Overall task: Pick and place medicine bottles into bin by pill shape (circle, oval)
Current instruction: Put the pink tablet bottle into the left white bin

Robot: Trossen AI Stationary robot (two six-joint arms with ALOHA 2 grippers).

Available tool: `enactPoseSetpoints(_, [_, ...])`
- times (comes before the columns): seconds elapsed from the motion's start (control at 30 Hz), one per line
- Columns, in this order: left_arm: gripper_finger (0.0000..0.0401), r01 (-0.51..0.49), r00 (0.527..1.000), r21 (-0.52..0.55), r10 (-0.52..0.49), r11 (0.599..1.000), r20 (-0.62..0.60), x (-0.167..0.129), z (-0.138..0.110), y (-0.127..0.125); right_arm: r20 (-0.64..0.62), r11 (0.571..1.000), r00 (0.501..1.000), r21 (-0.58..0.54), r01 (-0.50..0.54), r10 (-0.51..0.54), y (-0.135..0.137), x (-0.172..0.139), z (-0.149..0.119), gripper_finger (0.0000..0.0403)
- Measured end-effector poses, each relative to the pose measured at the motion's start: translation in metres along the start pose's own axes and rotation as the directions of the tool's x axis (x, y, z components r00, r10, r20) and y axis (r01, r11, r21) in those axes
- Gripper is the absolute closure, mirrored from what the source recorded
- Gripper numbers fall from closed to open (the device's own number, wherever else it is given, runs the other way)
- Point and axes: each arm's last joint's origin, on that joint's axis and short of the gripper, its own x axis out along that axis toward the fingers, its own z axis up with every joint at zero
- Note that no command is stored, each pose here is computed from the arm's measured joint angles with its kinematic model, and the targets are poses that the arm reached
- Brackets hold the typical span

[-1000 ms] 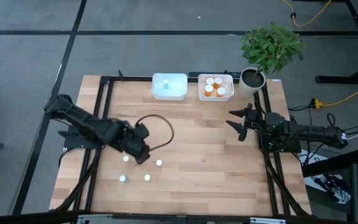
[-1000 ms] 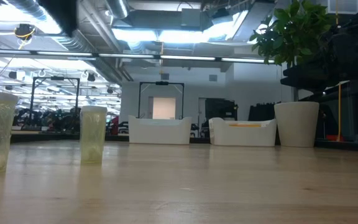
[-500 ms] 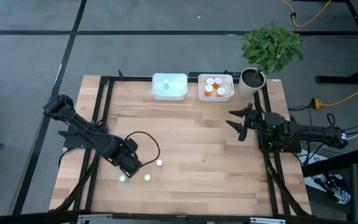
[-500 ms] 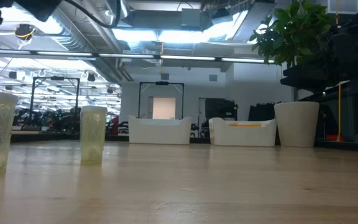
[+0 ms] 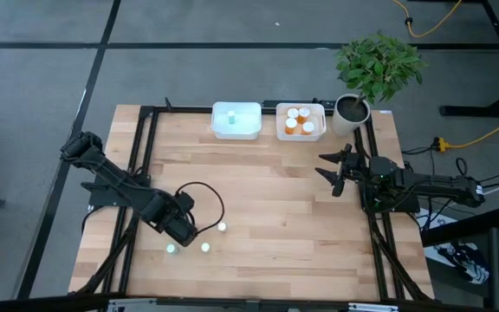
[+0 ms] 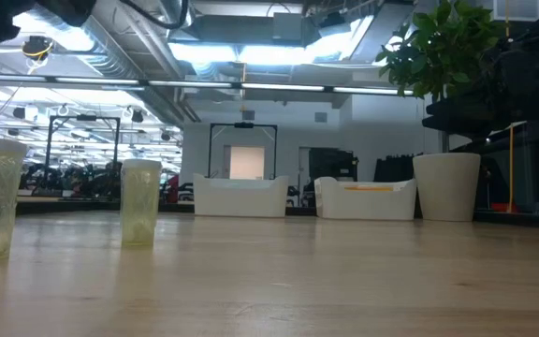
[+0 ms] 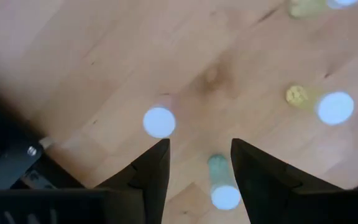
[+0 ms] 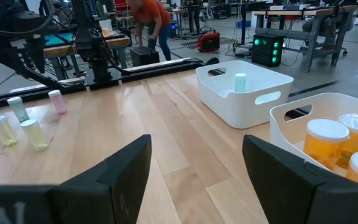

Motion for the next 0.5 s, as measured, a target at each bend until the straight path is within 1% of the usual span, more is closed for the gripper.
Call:
enactPoseSetpoints(0.1, [0.0227, -0.034, 0.999, -0.047, 0.033, 0.998, -0.009, -0.0001, -0.0005, 0.0033, 0.0, 1.0, 1.0, 0.0, 0.0, 0.0, 0.0, 0.0, 0.0, 0.0148])
enactPoseSetpoints(0.17, [0.0216, -0.035, 0.999, -0.064, 0.034, 0.997, -0.01, -0.0001, -0.0006, 0.0034, 0.0, 1.0, 1.0, 0.0, 0.0, 0.0, 0.0, 0.0, 0.0, 0.0148])
enactPoseSetpoints(0.33, [0.0191, -0.032, 0.999, -0.059, 0.031, 0.998, -0.004, -0.0001, -0.0004, 0.003, 0.0, 1.0, 1.0, 0.0, 0.0, 0.0, 0.0, 0.0, 0.0, 0.0148])
enactPoseSetpoints(0.5, [0.0192, -0.032, 0.999, -0.064, 0.032, 0.997, 0.003, 0.0001, -0.0002, 0.0031, 0.0, 1.0, 1.0, 0.0, 0.0, 0.0, 0.0, 0.0, 0.0, 0.0148])
